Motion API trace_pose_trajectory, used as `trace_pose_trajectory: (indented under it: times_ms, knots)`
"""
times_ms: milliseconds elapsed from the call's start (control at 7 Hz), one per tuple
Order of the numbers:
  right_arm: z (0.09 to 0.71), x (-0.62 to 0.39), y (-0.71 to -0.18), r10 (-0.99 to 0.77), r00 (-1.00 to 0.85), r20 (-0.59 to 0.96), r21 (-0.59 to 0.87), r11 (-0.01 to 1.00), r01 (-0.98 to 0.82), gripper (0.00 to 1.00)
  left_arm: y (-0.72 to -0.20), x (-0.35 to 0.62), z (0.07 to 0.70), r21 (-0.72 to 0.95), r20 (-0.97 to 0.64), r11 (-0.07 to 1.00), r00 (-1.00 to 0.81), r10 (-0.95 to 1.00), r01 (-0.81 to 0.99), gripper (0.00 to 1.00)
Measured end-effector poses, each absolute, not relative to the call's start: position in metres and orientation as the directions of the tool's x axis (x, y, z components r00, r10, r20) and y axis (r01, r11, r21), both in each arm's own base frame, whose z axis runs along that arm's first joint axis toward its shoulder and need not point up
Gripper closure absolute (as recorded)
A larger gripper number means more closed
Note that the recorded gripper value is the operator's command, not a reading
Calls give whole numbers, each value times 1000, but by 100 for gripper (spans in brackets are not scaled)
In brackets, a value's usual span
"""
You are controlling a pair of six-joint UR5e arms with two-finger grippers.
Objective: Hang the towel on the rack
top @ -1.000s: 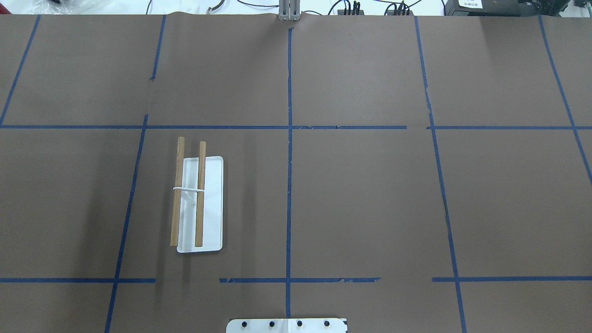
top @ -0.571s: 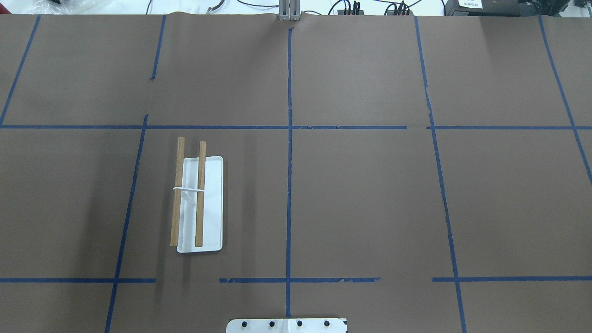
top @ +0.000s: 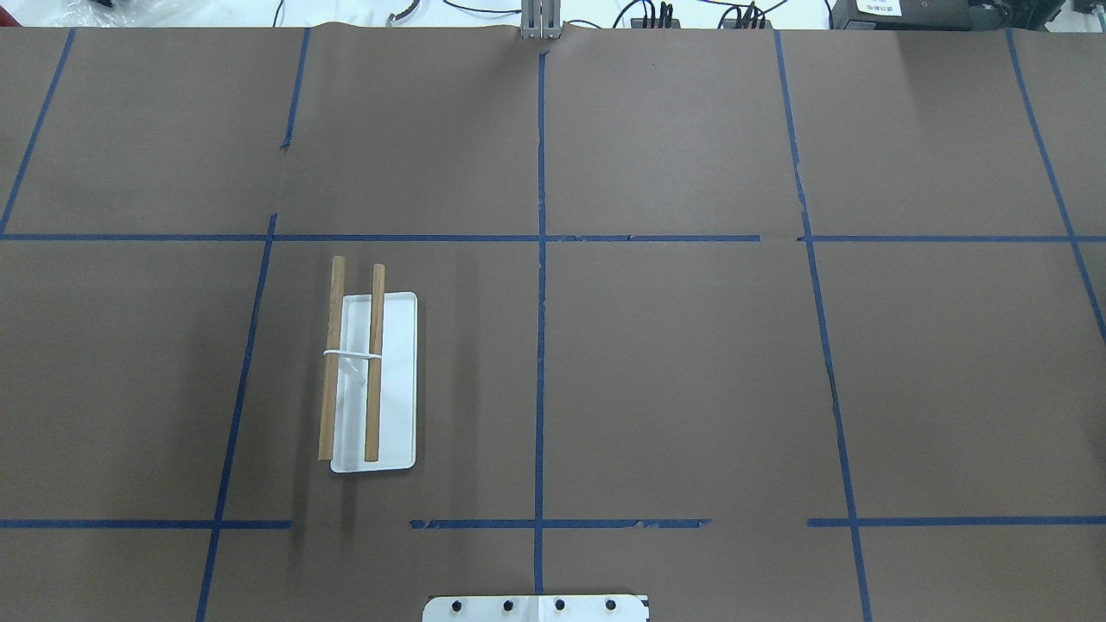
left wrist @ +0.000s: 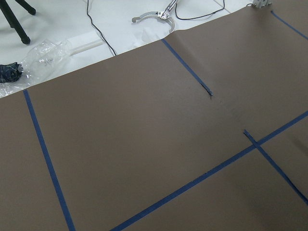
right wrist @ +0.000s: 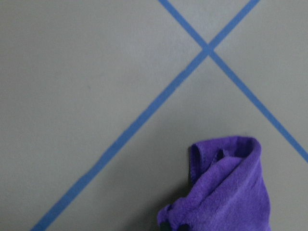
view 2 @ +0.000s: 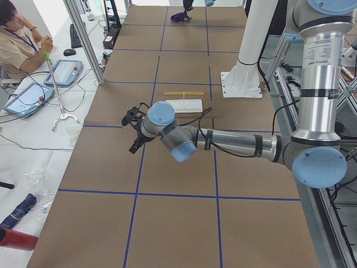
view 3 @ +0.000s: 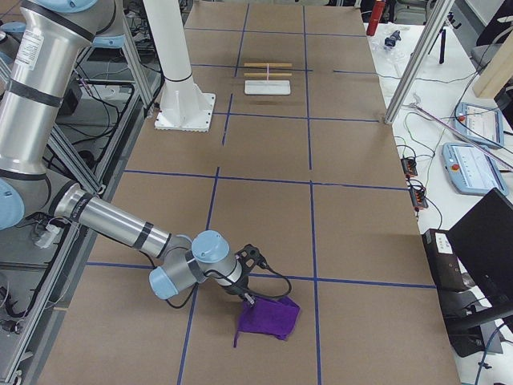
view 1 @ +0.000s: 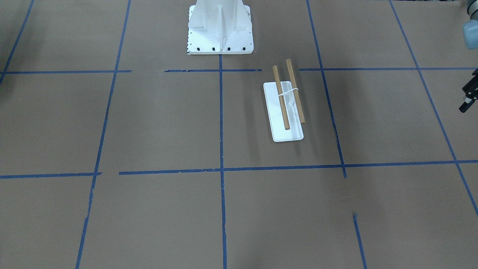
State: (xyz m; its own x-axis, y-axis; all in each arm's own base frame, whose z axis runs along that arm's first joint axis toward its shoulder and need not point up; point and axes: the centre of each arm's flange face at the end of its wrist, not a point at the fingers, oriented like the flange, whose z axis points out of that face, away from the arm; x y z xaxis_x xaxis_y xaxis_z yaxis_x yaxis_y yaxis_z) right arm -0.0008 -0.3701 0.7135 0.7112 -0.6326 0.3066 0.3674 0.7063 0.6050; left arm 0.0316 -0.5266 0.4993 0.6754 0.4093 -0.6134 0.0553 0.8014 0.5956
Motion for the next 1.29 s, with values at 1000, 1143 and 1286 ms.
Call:
trace_pose_trajectory:
  times_ms: [1000, 1143, 1286]
  knots:
    - [329, -153, -457, -506, 444, 739, 600, 794, -94, 100, -511, 278, 213, -107, -905, 900, 335, -264, 422, 31]
    - [279, -203, -456, -525, 403, 749, 615, 778, -129, 100, -504, 315, 182, -244, -892, 869, 252, -376, 431, 30]
    - [237, -252, -447, -546, 375, 749, 635, 754, -170, 100, -502, 340, 156, -342, -869, 833, 190, -457, 436, 30]
